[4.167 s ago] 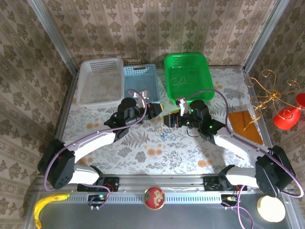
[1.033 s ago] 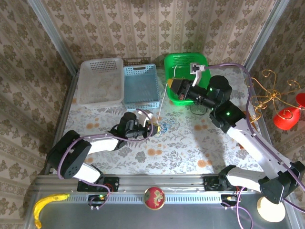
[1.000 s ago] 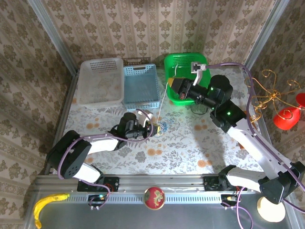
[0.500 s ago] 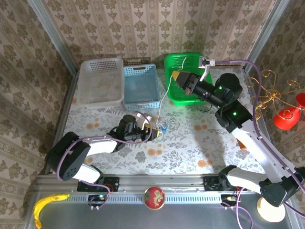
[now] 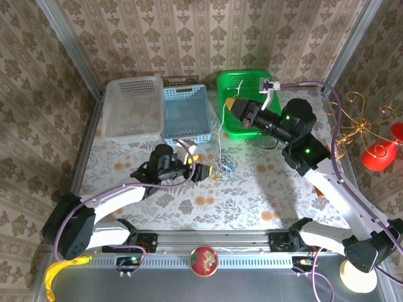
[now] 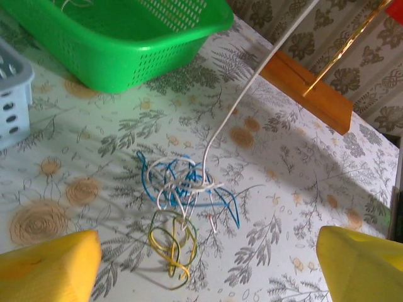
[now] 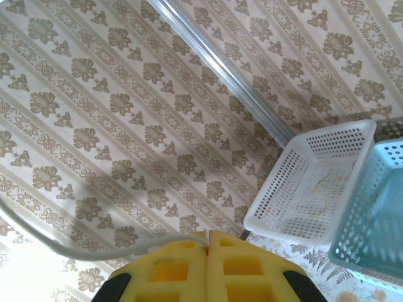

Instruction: Untangle the cables

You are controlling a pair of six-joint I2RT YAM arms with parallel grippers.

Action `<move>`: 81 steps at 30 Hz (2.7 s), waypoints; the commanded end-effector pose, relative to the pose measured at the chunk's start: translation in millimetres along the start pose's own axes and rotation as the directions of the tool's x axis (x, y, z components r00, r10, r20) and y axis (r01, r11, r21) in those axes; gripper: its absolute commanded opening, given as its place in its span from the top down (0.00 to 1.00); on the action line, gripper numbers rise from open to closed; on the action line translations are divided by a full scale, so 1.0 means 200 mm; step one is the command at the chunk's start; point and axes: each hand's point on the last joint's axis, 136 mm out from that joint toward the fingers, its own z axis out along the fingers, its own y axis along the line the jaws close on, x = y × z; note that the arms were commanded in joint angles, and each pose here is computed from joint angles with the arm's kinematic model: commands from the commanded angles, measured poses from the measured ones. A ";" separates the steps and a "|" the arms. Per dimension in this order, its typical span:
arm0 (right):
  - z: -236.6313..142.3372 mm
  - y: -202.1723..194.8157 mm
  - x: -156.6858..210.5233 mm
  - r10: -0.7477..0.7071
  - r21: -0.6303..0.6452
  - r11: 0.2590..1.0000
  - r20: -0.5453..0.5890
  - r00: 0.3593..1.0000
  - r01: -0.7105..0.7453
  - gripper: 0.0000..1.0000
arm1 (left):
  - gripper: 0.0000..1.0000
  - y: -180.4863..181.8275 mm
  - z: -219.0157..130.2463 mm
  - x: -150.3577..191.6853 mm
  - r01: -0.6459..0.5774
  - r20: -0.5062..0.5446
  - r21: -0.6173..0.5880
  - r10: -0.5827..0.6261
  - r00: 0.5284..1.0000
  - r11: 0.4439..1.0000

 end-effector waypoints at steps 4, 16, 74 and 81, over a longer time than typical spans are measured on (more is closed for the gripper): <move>0.03 0.12 0.01 0.001 -0.075 0.997 -0.018 1.000 -0.003 1.00 | 0.09 0.00 0.09 -0.10 -0.051 -0.005 0.026 0.051 0.999 0.998; 0.06 0.39 -0.12 -0.023 -0.188 0.982 -0.004 1.000 0.022 1.00 | 0.28 0.09 0.29 -0.03 -0.006 -0.016 0.030 0.006 1.000 1.000; -0.29 0.83 -1.28 -0.165 -0.136 0.957 0.476 0.864 0.257 1.00 | 0.57 0.25 0.17 0.49 0.160 -0.127 -0.038 -0.164 0.978 0.986; -0.31 0.85 -1.30 -0.172 -0.136 0.954 0.484 0.858 0.268 1.00 | 0.57 0.27 0.17 0.51 0.166 -0.134 -0.044 -0.170 0.976 0.985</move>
